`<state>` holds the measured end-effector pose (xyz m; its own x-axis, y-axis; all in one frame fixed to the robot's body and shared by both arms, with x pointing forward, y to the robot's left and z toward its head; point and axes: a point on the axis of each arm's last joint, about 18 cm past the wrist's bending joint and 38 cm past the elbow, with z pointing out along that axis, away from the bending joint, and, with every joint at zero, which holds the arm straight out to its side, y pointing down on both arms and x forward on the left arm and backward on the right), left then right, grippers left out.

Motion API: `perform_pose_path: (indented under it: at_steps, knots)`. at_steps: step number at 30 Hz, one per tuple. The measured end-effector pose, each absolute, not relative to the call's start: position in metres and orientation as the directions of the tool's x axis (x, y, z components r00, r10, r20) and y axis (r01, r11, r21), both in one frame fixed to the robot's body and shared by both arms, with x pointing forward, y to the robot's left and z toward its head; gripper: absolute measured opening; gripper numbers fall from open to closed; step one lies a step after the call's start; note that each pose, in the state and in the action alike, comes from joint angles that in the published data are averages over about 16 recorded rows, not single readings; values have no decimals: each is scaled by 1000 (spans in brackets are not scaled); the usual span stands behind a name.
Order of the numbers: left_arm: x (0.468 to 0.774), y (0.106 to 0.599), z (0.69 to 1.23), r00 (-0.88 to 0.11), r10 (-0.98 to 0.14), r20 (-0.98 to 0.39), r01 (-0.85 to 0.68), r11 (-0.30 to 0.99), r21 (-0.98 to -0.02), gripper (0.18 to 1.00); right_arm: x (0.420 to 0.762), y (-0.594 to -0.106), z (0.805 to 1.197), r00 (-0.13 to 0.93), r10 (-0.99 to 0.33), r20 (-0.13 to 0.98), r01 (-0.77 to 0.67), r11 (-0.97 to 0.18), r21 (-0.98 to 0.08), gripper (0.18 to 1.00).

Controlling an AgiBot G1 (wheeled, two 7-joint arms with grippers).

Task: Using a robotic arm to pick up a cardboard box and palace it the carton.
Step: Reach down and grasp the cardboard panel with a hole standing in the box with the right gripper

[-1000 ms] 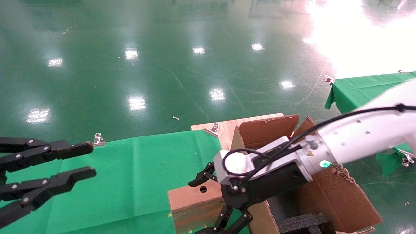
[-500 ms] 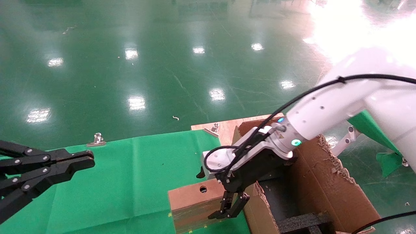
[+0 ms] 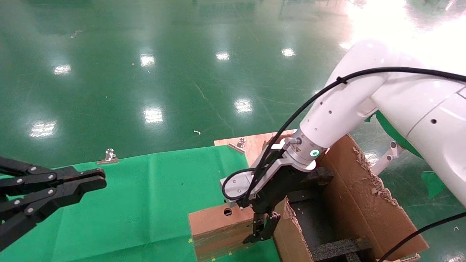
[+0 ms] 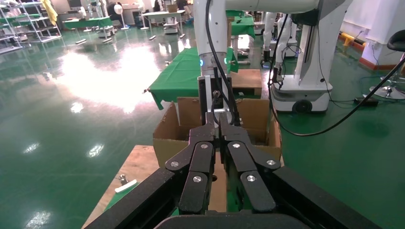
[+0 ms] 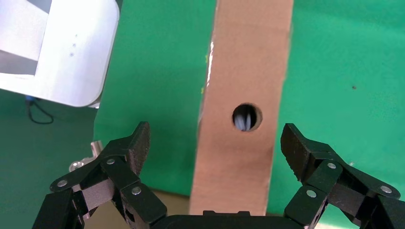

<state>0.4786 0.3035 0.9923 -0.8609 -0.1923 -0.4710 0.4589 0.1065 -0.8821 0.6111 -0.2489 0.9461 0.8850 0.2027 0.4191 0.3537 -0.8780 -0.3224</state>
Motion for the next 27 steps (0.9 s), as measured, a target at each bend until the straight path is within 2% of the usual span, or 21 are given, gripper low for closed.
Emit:
perform_pose_path:
  at_steps: [8,14,19,27]
  knots:
    - [479,304,992,-861,-193,-471,459,106,-882,248,613,-247,947,883,213,417,359,-880,-311,998]
    - [479,304,992,-861,-193,-471,459,106,-882,323,613,-247,946,883,212,418,360,-878,-315,980]
    - [479,304,992,-861,-193,-471,459,106,-882,419,612,-248,946,884,211,418,359,-878,-317,948]
    - [479,304,992,-861,-193,-471,459,106,-882,607,612,-248,946,884,209,418,359,-877,-319,834]
